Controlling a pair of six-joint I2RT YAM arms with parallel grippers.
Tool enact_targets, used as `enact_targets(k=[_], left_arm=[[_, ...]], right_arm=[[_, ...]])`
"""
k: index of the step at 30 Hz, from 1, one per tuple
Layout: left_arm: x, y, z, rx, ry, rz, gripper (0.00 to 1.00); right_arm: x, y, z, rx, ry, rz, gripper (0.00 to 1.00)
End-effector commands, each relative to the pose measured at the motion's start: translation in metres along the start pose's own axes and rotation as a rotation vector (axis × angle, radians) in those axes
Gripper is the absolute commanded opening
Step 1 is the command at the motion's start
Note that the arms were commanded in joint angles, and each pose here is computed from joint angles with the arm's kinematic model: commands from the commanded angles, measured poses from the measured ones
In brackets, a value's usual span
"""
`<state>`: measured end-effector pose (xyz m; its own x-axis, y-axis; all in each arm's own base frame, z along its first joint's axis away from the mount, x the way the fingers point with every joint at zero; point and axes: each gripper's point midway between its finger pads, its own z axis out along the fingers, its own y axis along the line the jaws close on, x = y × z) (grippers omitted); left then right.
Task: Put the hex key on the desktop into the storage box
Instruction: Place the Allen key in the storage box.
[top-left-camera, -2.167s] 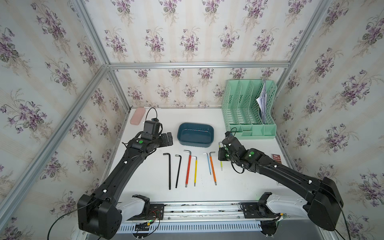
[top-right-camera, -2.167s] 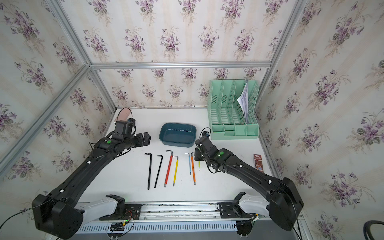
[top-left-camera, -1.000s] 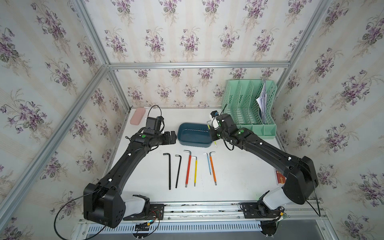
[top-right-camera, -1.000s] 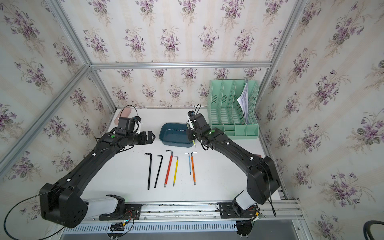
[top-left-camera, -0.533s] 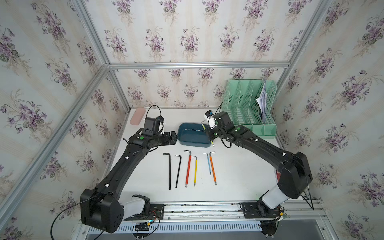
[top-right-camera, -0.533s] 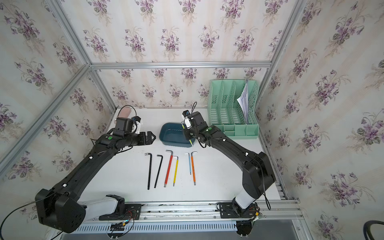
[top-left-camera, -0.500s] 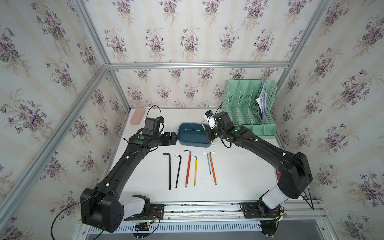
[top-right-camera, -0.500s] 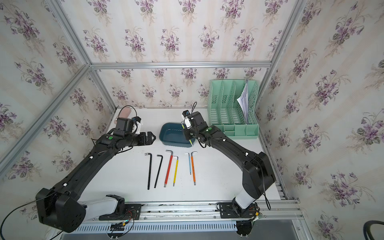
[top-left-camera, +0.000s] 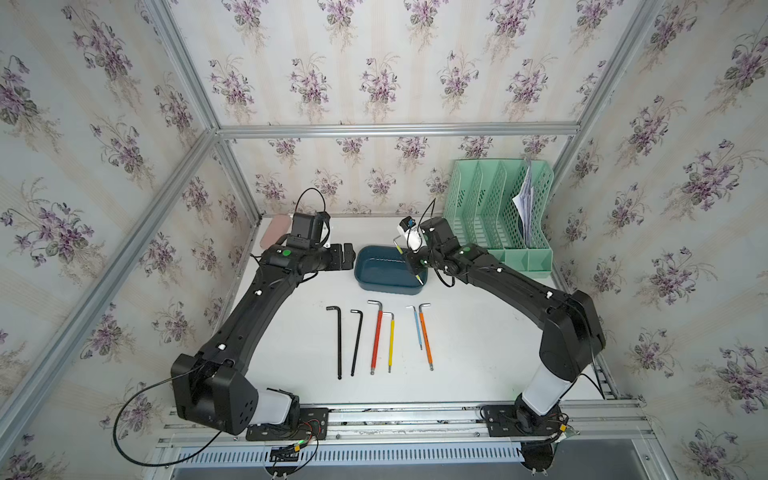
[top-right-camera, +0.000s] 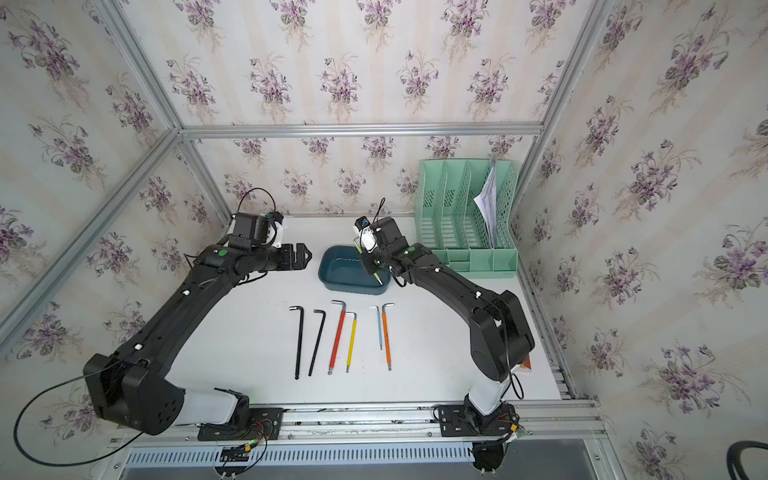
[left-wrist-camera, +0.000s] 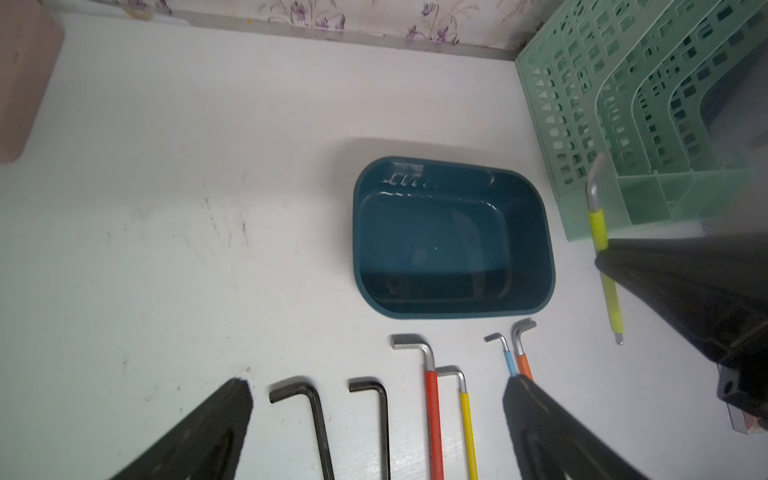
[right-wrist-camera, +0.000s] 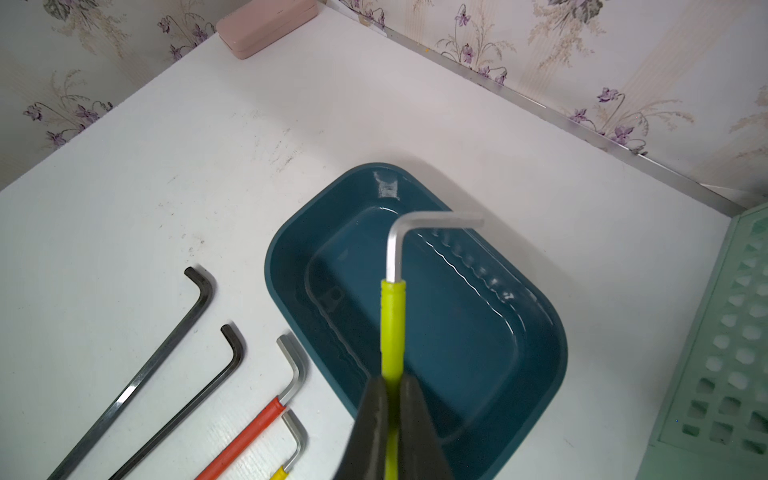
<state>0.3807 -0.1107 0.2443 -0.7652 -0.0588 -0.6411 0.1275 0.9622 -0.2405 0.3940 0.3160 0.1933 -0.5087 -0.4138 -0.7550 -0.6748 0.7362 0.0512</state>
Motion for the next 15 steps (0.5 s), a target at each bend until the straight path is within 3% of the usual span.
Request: enact_targets(k=[1,8,15], left_arm=[[0.01,0.005,0.004,-0.017,0.065,0.041,0.99],[0.02,0.019,0.022,-0.028,0.106,-0.001,0.99],[0.02,0.025,0.027,0.04,0.099,-0.081,0.99]], right_arm=[[-0.012,0.006,0.007,-0.048,-0.025,-0.048,0.0],[-0.013,0.008,0.037,-0.115,0.025,-0.061,0.0],[-0.005,0.004,0.069,-0.129,0.075,-0.086,0.0]])
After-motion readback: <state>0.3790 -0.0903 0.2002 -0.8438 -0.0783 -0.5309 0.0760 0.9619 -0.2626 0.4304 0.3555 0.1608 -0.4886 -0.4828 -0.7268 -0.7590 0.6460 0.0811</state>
